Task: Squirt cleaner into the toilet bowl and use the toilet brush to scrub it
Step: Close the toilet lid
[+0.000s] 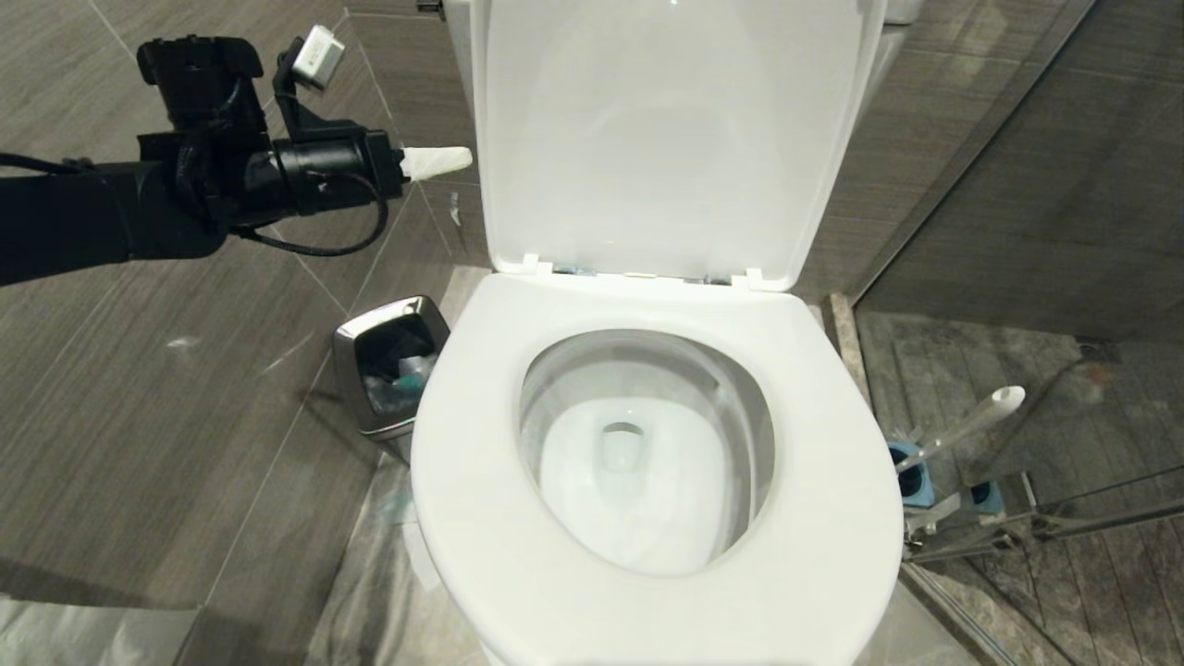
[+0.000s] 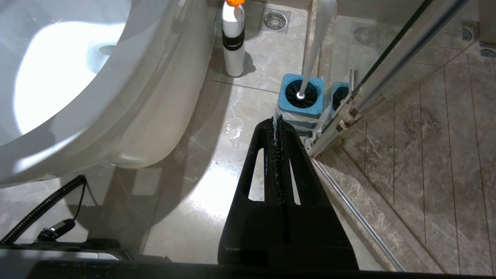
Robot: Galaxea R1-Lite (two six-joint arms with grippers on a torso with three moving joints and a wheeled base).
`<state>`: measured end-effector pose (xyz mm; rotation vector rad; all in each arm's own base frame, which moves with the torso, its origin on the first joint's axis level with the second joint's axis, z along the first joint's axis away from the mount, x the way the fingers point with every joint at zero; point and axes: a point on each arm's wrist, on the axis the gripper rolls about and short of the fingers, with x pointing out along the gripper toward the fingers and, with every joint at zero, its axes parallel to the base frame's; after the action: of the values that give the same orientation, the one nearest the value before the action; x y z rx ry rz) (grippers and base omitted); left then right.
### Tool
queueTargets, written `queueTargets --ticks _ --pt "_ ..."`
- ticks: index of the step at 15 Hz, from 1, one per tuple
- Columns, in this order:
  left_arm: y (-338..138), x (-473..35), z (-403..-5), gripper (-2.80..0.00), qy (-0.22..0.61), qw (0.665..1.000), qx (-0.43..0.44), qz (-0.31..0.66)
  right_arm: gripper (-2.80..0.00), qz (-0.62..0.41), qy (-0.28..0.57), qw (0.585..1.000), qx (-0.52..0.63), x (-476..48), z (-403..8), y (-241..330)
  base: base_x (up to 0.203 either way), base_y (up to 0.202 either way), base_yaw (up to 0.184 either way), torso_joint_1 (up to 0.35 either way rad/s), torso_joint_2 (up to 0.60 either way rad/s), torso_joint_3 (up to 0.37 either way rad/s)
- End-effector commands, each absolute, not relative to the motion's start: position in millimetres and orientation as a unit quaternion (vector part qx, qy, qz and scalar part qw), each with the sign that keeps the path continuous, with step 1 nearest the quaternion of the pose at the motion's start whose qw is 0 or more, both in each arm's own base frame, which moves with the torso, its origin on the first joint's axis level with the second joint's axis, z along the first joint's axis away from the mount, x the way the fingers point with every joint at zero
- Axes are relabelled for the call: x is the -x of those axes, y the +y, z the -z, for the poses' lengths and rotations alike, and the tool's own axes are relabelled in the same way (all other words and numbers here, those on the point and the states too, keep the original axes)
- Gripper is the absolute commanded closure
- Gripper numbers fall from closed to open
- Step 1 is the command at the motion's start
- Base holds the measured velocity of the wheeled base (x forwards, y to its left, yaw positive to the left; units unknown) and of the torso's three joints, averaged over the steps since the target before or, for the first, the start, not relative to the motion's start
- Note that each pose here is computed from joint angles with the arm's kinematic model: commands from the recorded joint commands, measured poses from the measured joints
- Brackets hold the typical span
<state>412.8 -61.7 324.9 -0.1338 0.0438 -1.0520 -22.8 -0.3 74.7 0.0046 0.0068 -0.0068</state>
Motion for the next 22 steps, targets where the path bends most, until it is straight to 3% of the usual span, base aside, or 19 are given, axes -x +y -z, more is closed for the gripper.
queueTargets --ticks 1,11,17,22 --pt "-53 -408 -322 0.0 0.041 0.845 0.052 0.53 0.0 0.003 0.004 1.0 -0.002 23 -75 0 0.0 0.0 0.0 0.0 0.0 0.0" --pt "-62 -424 -323 0.0 -0.031 0.918 0.022 0.396 0.0 0.003 0.004 1.0 -0.002 23 -75 0 0.0 0.0 0.0 0.0 0.0 0.0" --pt "-97 -422 -328 0.0 -0.061 0.936 0.062 0.34 0.0 0.003 0.004 1.0 -0.002 23 -75 0 0.0 0.0 0.0 0.0 0.0 0.0" --pt "-91 -425 -331 0.0 -0.082 0.943 0.085 0.311 0.0 0.003 0.005 1.0 -0.002 23 -74 0 0.0 0.0 0.0 0.0 0.0 0.0"
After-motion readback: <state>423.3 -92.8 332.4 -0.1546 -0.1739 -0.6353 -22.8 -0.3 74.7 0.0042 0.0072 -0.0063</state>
